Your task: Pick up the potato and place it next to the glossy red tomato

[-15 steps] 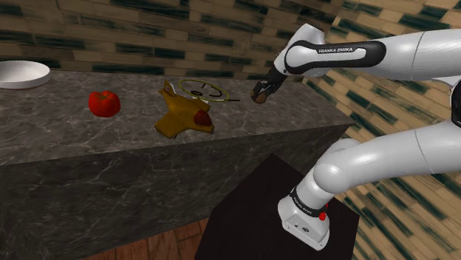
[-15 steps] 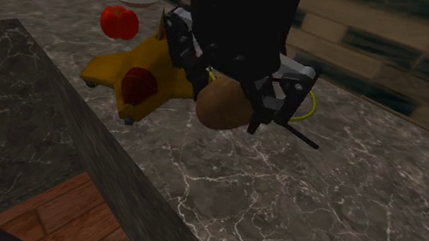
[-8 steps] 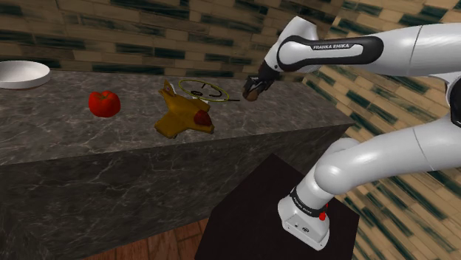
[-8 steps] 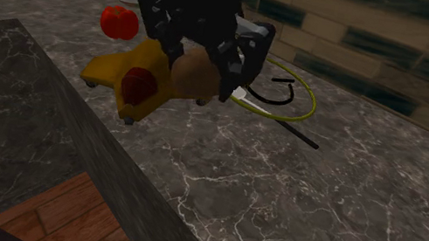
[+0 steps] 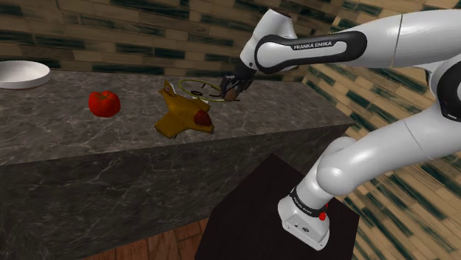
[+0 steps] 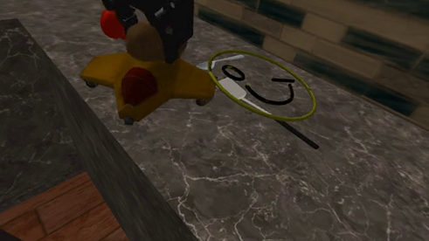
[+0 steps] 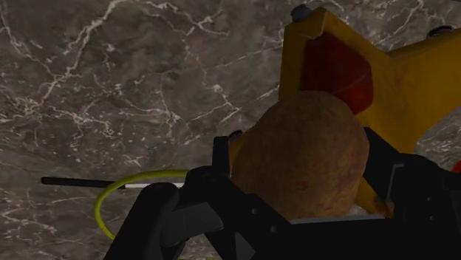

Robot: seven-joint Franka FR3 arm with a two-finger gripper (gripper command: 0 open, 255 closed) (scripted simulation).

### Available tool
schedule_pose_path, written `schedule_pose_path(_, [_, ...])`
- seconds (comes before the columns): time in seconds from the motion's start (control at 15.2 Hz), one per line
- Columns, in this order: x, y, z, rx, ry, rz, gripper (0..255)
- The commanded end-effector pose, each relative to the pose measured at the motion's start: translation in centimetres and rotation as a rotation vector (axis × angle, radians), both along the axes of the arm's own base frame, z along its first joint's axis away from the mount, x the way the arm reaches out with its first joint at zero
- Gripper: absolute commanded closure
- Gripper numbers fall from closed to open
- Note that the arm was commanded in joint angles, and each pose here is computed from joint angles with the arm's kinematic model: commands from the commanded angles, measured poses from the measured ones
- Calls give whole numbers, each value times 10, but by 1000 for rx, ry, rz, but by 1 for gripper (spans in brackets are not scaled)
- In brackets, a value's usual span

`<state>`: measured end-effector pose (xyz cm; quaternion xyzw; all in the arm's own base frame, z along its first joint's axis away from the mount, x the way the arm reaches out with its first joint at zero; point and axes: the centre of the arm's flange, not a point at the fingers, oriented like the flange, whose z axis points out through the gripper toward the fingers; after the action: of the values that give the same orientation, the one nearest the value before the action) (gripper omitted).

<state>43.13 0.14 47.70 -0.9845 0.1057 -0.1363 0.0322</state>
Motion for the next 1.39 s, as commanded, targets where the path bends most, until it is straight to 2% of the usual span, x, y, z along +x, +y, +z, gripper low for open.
schedule_pose_path(0.0, [12, 21, 0, 1, 0, -1, 255])
schedule_pose_path(1.32, [130, 257, 0, 1, 0, -1, 255])
